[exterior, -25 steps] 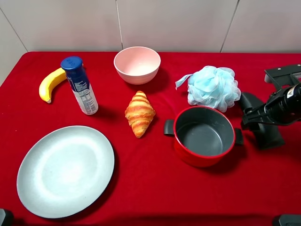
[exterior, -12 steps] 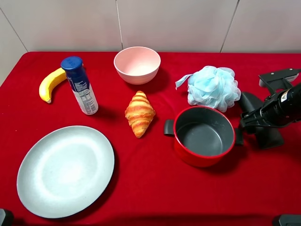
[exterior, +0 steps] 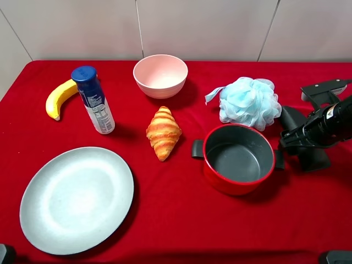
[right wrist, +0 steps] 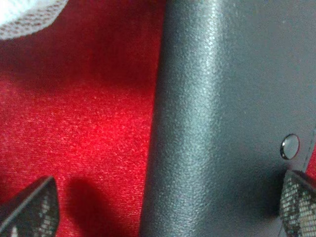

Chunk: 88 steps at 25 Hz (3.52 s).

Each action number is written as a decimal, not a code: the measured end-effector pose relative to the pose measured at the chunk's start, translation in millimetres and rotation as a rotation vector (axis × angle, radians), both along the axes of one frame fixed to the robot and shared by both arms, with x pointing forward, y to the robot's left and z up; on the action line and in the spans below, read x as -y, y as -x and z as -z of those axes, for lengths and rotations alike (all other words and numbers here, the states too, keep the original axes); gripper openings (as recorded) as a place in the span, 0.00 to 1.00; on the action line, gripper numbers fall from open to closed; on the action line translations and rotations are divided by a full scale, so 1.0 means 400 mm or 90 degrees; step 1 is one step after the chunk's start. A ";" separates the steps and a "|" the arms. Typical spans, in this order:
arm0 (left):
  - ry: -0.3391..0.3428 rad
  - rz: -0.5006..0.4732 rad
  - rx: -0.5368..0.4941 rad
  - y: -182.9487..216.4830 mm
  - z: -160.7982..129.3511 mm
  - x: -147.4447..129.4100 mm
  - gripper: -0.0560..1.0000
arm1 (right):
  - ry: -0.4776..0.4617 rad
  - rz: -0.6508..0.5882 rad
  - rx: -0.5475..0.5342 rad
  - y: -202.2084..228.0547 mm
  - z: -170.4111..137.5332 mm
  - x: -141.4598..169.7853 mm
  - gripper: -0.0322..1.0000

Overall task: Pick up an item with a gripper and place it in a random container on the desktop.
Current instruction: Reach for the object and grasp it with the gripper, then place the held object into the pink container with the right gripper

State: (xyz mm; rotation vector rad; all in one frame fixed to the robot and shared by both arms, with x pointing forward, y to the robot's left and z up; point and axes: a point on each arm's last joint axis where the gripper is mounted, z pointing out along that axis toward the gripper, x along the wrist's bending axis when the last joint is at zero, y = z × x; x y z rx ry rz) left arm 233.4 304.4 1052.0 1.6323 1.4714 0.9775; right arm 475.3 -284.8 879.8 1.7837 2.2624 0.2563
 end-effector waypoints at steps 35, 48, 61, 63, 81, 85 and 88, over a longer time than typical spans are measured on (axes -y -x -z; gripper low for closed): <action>0.000 0.000 0.000 0.000 0.000 0.000 0.99 | 0.023 -0.005 -0.037 -0.002 -0.027 0.008 0.33; 0.000 0.000 0.000 0.000 0.000 0.000 0.99 | 0.040 0.002 -0.035 0.015 -0.093 0.016 0.20; 0.000 0.000 0.000 0.000 0.000 0.000 0.99 | 0.038 0.009 0.044 0.041 -0.187 0.020 0.17; -0.001 0.000 0.000 0.000 0.000 0.000 0.99 | 0.039 0.011 0.058 0.050 -0.206 0.021 0.17; -0.001 0.000 0.000 0.000 0.000 0.000 0.99 | -0.038 0.065 0.191 0.148 -0.353 0.014 0.16; -0.001 0.000 0.000 0.000 0.000 0.000 0.99 | -0.075 0.082 0.214 0.162 -0.372 0.007 0.16; -0.001 0.000 0.000 0.000 0.000 0.000 0.99 | -0.105 0.095 0.226 0.169 -0.382 0.001 0.16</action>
